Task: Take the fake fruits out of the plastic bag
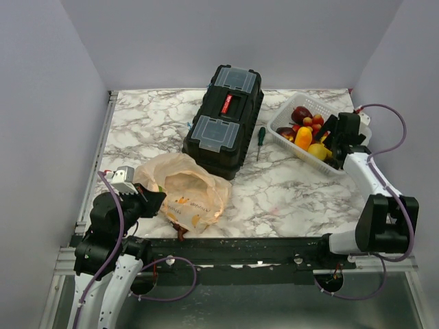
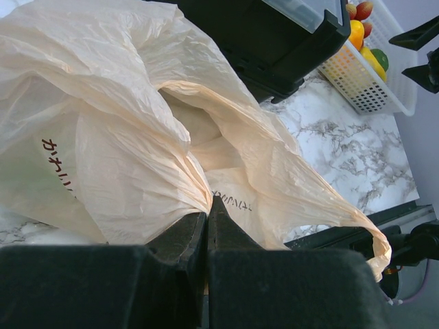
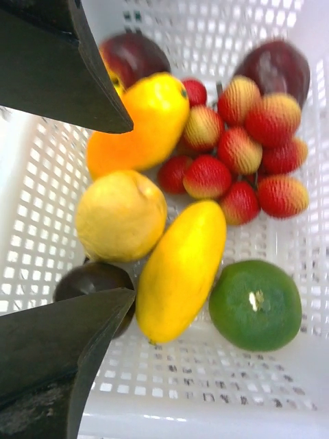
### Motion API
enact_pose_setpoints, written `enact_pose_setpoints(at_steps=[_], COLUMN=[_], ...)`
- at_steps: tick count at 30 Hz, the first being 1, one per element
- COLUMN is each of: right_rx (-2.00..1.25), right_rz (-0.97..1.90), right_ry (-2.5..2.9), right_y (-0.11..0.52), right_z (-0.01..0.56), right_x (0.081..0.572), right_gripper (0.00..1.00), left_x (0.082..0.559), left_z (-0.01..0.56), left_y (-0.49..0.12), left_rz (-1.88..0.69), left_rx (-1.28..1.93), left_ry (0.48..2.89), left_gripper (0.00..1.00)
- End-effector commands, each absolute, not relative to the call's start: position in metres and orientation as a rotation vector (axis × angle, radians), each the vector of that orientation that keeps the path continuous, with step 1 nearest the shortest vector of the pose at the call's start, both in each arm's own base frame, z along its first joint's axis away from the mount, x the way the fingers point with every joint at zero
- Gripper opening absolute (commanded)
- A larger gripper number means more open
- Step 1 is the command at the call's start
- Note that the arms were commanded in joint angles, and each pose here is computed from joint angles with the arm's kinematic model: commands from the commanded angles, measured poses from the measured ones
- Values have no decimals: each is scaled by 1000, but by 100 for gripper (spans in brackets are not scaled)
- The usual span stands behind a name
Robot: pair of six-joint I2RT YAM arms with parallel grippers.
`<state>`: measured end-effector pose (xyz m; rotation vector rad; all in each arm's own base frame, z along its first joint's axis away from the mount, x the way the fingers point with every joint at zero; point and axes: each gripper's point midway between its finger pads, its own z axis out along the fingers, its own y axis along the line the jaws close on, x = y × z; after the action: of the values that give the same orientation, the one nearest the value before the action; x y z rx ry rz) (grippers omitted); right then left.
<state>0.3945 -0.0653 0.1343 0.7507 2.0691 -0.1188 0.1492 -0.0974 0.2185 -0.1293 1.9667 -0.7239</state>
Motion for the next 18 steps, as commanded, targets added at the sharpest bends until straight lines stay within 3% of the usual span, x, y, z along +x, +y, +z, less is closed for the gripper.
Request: enact_pose_setpoints(at_steps=[1,5,10,18], right_rx=[640,562,292,-306], right_rz=[57,165,338,886], right_ry=[2023,2035,2037,1863], right_y=[-36,-3,99,323], right_z=[163,179,210,263], right_x=[395,388,366,245], right_gripper=[96,95,94,91], left_x=[150,150,150,150], left_z=[221,222,222,221], left_y=[-98,-98,-97,-98], left_rz=[-731,-731,-728,-728], left_rx=[-129,-131,-135,-138], left_ry=[1956,1951,1950,1957], left_gripper=[0,0,0,0])
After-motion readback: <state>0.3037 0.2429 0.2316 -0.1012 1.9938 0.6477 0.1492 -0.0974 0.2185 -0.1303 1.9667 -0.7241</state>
